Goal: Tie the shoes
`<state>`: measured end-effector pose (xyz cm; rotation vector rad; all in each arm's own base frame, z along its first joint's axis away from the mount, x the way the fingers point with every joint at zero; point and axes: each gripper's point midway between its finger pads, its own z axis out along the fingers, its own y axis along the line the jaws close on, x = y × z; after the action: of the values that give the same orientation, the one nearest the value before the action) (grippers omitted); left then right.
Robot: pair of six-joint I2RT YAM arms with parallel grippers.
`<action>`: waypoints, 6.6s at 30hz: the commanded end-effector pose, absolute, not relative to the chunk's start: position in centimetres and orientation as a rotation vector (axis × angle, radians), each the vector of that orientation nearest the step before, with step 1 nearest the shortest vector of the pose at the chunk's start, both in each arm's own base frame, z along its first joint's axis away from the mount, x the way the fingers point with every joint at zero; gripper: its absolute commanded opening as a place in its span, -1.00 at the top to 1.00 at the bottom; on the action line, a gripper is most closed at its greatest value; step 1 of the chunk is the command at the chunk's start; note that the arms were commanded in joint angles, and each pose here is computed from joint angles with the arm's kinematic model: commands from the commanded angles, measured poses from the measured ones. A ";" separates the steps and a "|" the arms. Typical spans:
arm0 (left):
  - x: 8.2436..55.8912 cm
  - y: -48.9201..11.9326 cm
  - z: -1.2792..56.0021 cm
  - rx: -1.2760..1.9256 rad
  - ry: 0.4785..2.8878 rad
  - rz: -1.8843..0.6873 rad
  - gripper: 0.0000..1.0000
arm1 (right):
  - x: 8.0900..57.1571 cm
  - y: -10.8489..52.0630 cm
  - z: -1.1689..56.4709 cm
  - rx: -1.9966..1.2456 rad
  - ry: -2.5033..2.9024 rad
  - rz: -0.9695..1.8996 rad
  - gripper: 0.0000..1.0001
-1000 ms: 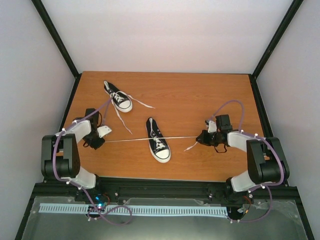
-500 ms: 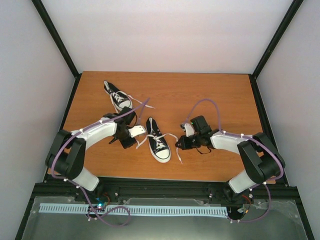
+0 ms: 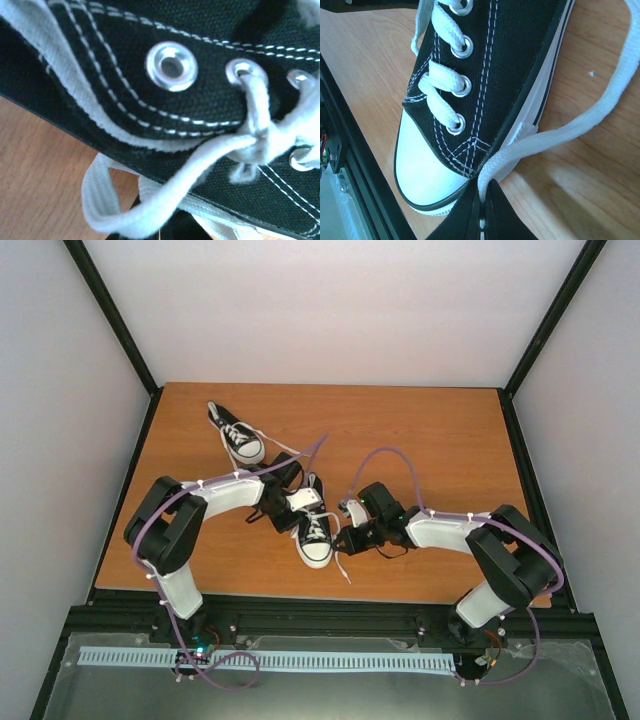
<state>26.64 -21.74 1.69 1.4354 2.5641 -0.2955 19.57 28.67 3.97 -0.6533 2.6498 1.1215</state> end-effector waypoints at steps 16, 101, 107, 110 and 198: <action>30.4 -17.8 25.1 1.157 2.268 -0.212 0.98 | 24.4 22.2 9.9 -0.568 2.546 0.605 -0.26; 29.9 -26.6 15.0 1.823 1.564 -0.673 0.20 | 28.9 35.3 13.0 -1.184 1.751 1.052 0.91; 29.2 -26.7 15.4 1.813 1.581 -0.722 0.96 | 29.0 35.2 12.8 -1.188 1.757 1.039 0.87; 29.1 -26.6 15.5 1.777 1.633 -0.738 0.98 | 29.3 35.0 12.8 -1.173 1.771 1.013 0.74; 26.2 -26.7 15.0 1.719 1.663 -0.872 0.98 | 28.5 34.4 12.1 -1.089 1.805 0.777 0.51</action>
<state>27.11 -25.95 13.81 1.8135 1.6290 -0.7584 27.32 34.99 10.62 -1.1546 1.8059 0.8283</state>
